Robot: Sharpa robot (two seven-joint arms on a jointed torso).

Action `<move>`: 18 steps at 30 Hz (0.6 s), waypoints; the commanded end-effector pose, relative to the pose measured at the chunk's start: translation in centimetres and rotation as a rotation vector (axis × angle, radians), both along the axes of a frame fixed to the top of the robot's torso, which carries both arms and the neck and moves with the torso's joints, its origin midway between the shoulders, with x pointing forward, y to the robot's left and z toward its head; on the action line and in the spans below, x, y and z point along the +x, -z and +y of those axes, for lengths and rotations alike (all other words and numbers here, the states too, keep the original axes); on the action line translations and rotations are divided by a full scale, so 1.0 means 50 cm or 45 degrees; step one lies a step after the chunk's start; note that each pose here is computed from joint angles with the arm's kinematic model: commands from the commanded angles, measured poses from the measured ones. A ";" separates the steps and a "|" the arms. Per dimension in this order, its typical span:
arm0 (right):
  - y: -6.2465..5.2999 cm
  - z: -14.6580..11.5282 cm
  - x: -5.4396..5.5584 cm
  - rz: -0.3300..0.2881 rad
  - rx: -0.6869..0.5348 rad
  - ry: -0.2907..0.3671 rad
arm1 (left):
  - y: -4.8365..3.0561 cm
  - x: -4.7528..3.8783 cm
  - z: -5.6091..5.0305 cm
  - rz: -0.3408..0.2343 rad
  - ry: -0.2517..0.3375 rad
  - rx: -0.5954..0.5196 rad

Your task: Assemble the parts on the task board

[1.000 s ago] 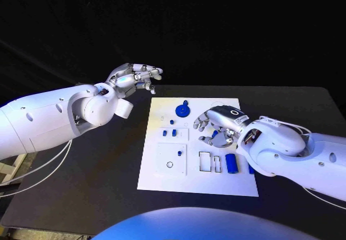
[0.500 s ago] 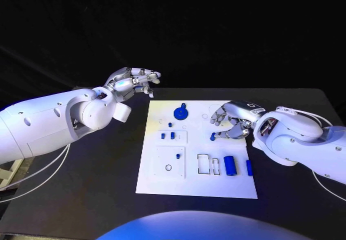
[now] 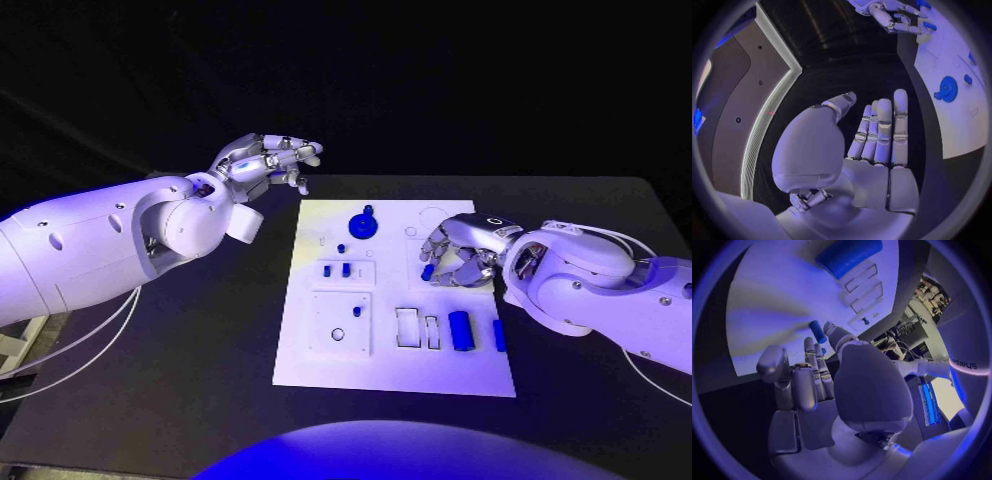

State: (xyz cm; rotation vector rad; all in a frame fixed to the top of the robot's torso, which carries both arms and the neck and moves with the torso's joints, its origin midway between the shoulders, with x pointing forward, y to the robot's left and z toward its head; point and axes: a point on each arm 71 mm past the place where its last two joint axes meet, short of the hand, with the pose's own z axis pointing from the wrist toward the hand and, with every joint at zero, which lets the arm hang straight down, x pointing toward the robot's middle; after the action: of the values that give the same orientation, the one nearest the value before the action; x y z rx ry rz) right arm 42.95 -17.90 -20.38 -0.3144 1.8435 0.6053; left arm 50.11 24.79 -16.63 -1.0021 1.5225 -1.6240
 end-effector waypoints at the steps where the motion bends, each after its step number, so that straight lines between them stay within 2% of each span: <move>1: 0.006 0.003 0.000 0.011 -0.032 -0.016 | -0.002 -0.001 -0.003 0.000 0.016 -0.014; 18: 0.023 0.018 0.002 -0.001 -0.016 -0.014 | -0.002 -0.002 -0.002 0.004 0.019 -0.012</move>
State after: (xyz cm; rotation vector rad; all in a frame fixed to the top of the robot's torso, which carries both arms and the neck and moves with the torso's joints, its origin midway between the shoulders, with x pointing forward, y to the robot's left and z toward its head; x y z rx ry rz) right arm 43.25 -17.21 -21.26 -0.3174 1.8493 0.6040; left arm 50.09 24.88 -16.64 -1.0045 1.5253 -1.6203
